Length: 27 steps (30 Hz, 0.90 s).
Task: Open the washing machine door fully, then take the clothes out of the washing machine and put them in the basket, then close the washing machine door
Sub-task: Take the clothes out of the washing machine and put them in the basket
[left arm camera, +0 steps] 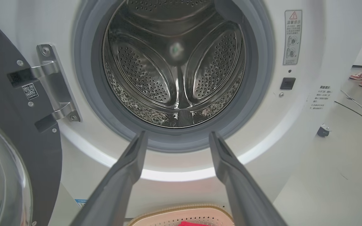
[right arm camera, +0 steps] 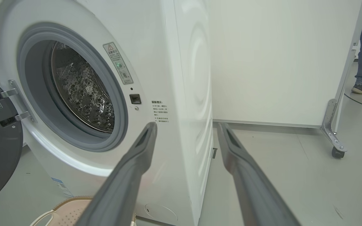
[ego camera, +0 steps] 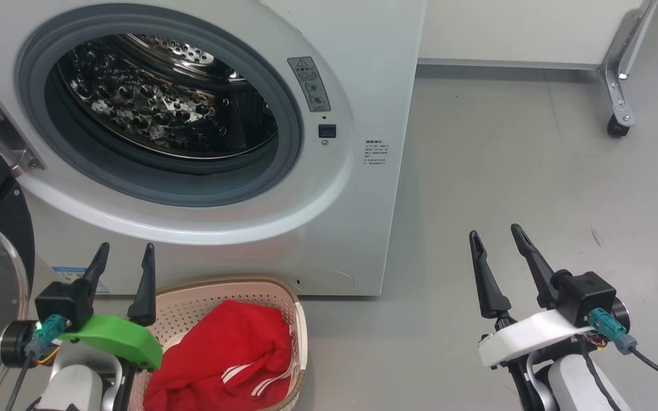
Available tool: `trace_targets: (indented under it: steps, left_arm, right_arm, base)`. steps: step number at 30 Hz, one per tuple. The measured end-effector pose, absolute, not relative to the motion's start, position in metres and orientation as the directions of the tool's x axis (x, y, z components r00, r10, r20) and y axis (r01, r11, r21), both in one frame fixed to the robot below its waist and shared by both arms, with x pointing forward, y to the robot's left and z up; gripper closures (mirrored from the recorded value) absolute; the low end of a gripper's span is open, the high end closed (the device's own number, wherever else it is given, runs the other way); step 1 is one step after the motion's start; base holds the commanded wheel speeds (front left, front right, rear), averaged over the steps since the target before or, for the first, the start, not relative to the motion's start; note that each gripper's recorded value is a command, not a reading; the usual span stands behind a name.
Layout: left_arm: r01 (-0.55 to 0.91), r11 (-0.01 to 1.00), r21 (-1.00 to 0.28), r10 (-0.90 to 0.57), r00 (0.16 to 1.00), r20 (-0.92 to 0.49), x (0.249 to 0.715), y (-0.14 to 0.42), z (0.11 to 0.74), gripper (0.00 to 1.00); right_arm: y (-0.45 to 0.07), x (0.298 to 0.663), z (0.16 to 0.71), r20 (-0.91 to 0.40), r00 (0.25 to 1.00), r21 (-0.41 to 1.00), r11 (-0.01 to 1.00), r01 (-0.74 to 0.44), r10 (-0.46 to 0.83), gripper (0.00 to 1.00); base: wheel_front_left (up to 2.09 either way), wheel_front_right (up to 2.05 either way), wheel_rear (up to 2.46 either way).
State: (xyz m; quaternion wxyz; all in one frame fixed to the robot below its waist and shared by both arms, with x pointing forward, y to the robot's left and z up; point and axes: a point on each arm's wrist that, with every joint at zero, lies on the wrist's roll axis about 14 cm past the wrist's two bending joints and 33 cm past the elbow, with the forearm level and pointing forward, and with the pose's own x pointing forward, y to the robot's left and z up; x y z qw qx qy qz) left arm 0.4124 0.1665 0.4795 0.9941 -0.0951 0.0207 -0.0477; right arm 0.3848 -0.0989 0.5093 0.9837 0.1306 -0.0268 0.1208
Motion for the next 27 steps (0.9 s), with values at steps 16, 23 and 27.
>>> trace_targets:
  steps: [16,23,27]
  left_arm:
    - [0.090,0.978,-0.190,-0.091,0.996,0.002,0.393,0.163,0.486,0.00]
    - [0.094,0.976,-0.197,-0.095,0.995,0.005,0.388,0.160,0.486,0.00]
    - [0.097,0.975,-0.199,-0.097,0.995,0.007,0.388,0.159,0.486,0.00]
  right_arm:
    - [-0.101,0.376,0.509,0.085,0.971,0.254,0.937,-0.238,0.223,0.00]
    - [-0.103,0.375,0.512,0.094,0.971,0.255,0.938,-0.236,0.219,0.00]
    - [-0.103,0.375,0.511,0.090,0.972,0.255,0.938,-0.234,0.218,0.00]
  base:
    - [0.00,0.00,0.00]
    - [0.00,0.00,0.00]
    - [0.00,0.00,0.00]
